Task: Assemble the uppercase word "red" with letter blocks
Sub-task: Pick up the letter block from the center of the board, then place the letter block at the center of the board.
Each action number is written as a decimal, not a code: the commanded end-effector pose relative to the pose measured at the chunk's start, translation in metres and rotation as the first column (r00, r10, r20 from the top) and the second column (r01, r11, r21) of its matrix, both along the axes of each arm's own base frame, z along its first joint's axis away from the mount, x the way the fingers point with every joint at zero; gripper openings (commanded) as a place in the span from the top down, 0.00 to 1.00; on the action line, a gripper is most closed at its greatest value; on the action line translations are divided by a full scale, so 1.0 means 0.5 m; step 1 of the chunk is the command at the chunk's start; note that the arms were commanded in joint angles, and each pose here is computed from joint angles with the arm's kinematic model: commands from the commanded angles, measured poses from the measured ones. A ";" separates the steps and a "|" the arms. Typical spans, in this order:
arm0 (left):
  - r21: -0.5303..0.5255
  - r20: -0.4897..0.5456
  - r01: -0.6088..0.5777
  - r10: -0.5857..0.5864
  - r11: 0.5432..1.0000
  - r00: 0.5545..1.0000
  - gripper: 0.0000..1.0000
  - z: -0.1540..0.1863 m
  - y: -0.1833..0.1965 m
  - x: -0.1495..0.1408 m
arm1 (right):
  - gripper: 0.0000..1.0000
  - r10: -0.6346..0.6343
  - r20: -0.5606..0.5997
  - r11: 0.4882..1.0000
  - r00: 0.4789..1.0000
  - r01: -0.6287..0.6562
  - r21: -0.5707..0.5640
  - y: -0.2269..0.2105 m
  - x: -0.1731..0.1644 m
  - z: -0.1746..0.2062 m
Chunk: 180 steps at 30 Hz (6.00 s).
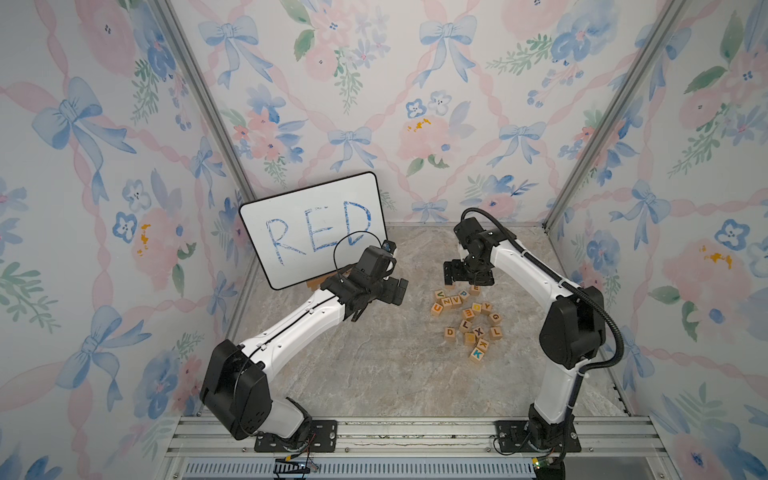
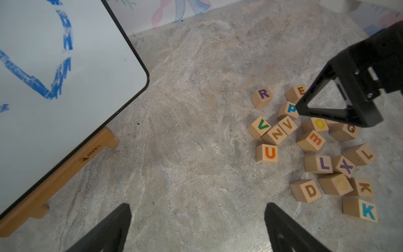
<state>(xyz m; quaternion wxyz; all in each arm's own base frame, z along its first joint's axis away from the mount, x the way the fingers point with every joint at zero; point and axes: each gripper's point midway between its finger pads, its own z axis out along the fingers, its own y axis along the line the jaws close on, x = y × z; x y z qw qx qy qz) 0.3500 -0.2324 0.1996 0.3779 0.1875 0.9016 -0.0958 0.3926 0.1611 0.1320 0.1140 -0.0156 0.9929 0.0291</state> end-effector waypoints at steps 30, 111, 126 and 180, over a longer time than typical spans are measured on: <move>-0.155 -0.124 -0.079 0.060 0.985 0.991 0.02 0.011 -0.055 0.080 | 0.44 -0.039 -0.074 0.999 0.997 0.037 -0.026 0.014 0.136 -0.153; -0.275 -0.214 -0.251 0.195 0.928 0.957 0.02 -0.055 0.155 -0.158 | 0.83 -0.058 -0.001 0.998 0.998 0.058 0.018 0.248 -0.013 0.035; -0.309 -0.310 -0.302 0.205 0.902 0.928 0.02 -0.051 0.184 -0.252 | 0.83 -0.039 -0.009 0.995 0.999 0.040 0.096 0.387 -0.087 0.003; -0.343 -0.375 -0.368 0.234 0.864 0.897 0.02 -0.019 0.255 -0.406 | 0.43 0.065 -0.185 0.983 0.981 -0.030 0.181 0.617 -0.251 -0.191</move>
